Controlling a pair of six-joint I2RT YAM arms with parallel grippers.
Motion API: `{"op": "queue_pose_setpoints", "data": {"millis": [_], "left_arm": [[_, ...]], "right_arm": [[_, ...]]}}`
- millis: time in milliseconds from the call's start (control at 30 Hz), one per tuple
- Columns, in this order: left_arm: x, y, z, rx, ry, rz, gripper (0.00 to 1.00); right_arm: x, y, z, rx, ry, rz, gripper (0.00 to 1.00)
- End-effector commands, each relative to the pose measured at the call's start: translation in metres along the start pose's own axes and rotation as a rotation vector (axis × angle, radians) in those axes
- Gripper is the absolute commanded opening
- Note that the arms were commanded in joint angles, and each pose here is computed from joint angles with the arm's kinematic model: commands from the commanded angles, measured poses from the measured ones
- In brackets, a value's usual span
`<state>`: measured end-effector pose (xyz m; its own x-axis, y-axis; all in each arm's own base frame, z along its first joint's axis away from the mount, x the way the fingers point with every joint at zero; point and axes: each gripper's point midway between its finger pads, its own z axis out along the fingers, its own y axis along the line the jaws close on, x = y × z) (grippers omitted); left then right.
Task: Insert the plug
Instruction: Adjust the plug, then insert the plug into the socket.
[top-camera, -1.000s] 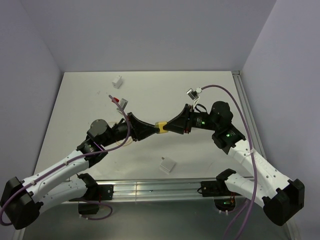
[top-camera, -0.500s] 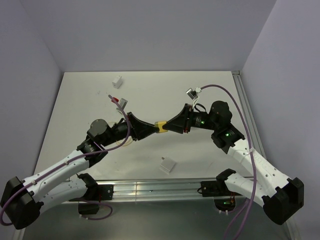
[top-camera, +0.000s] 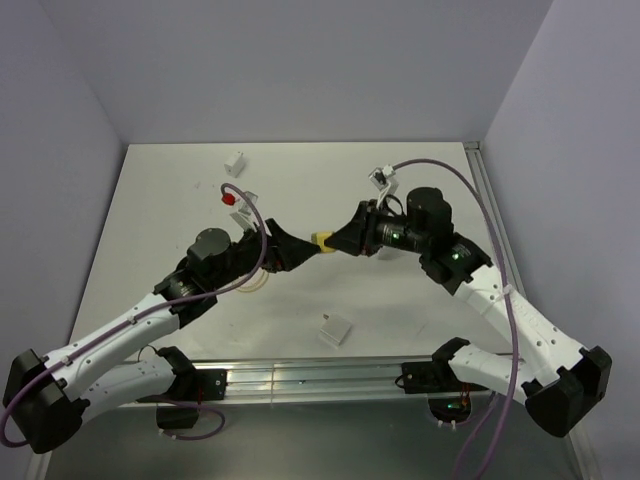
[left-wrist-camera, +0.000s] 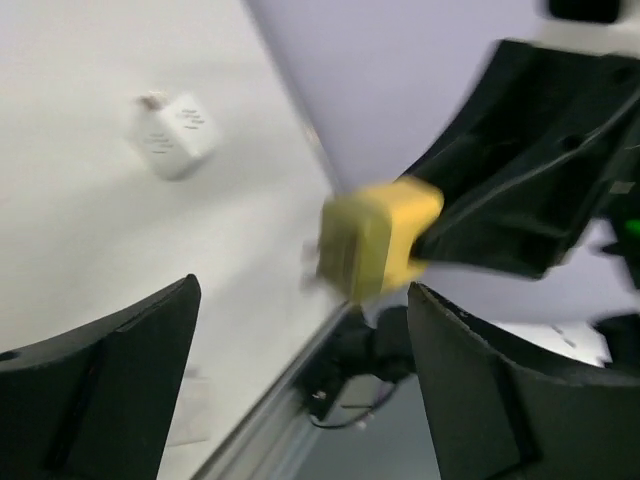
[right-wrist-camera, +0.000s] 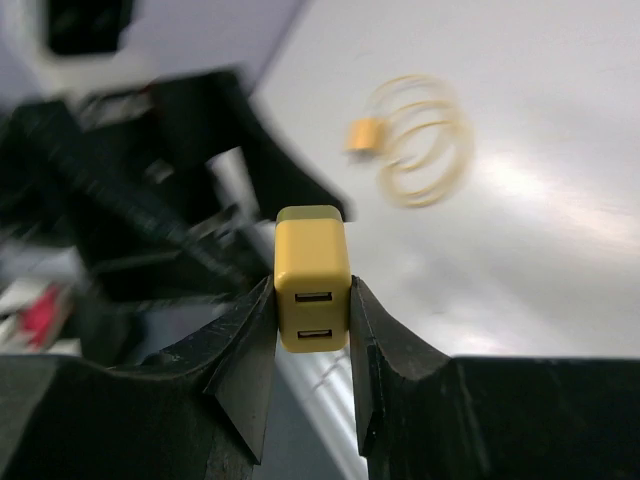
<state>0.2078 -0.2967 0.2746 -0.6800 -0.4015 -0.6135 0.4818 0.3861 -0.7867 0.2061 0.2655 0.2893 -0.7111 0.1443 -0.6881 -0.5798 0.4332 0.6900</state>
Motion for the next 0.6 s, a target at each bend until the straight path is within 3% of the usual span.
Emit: {"op": "queue_pose_setpoints", "data": {"millis": [0,67,100,233,567], "left_arm": [[-0.014,0.041,-0.006,-0.264,-0.056,0.009,0.9],[-0.015,0.053,-0.006,-0.316,-0.074,0.001,0.89],[-0.014,0.054,-0.006,-0.314,-0.077,-0.002,0.89],[-0.006,0.057,0.001,-0.288,-0.061,-0.021,0.84],[0.022,0.074,0.048,-0.287,0.086,-0.071,0.81]], "right_arm": [[-0.036,-0.064,-0.026,0.481,-0.06,-0.085,0.0],[-0.026,-0.097,-0.038,0.669,0.051,-0.105,0.0],[-0.042,-0.105,-0.048,0.766,0.026,-0.136,0.0],[-0.046,-0.137,-0.069,0.977,0.172,-0.207,0.0],[-0.059,-0.193,-0.096,1.127,0.536,-0.316,0.0]]}}
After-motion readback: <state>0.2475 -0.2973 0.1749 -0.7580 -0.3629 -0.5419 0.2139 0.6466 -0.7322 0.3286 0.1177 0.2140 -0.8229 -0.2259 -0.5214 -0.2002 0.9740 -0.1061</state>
